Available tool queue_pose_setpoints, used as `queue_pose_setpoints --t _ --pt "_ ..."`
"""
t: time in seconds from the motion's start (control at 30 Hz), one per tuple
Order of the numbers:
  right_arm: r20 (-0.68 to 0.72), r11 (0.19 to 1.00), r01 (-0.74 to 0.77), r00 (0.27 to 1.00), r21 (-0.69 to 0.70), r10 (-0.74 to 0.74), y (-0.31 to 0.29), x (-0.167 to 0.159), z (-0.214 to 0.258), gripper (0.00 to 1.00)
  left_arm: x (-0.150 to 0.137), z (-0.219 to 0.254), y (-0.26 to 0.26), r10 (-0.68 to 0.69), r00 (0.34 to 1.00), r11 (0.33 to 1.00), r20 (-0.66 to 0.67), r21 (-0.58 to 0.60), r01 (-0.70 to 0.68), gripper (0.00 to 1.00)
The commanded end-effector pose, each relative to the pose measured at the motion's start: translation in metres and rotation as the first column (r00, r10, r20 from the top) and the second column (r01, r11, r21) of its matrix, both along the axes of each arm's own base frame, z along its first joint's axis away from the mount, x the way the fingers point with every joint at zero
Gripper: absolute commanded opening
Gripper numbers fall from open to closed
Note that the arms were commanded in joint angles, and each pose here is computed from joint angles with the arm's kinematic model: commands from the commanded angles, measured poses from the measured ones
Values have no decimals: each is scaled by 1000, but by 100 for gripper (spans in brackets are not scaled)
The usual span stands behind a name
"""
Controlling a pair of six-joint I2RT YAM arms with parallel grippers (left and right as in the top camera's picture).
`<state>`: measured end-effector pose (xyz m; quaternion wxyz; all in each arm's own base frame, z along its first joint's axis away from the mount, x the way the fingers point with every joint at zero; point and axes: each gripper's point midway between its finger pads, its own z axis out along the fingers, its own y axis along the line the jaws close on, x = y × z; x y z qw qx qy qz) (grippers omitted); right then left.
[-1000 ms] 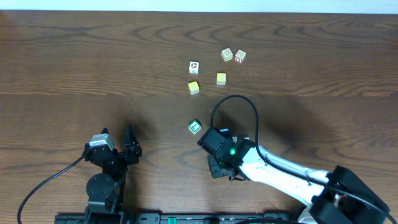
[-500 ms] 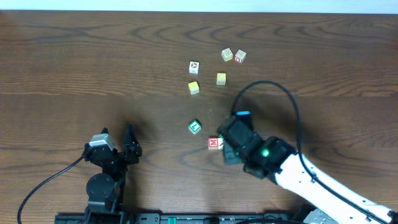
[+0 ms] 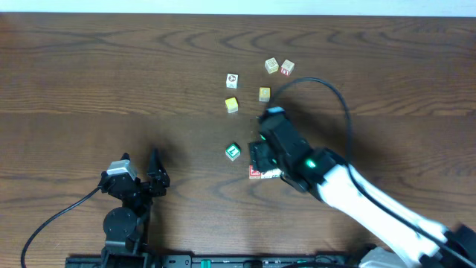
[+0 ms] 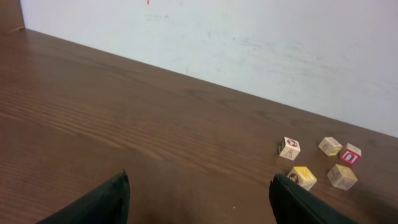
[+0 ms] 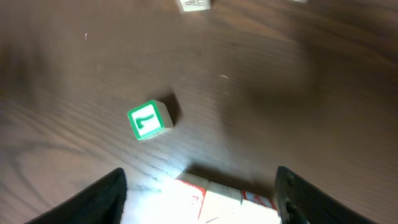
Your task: Lift 5 blocks
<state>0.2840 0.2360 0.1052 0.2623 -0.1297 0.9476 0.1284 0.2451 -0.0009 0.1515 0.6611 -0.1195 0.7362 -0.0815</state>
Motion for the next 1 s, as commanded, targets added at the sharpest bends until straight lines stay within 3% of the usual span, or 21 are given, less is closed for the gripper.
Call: queue_pose_setpoints --t 0.0,0.23,0.4,0.53,0.97 --pt "-33 988 -146 989 -41 145 29 16 -14 76 -1 -19 3 15 998 1000 -59 11 -15 72" --pt "-92 969 -221 973 -106 212 61 49 -43 62 -1 -19 3 15 998 1000 -59 11 -15 72" --pt "-173 955 -267 954 -129 244 63 42 -79 58 -1 -19 3 15 998 1000 -59 11 -14 72" --pt "-225 936 -310 936 -164 271 63 31 -101 47 -1 -19 3 15 998 1000 -59 11 -15 72" --pt "-216 913 -370 918 -173 332 80 16 -99 49 -1 -19 3 15 998 1000 -59 11 -15 72"
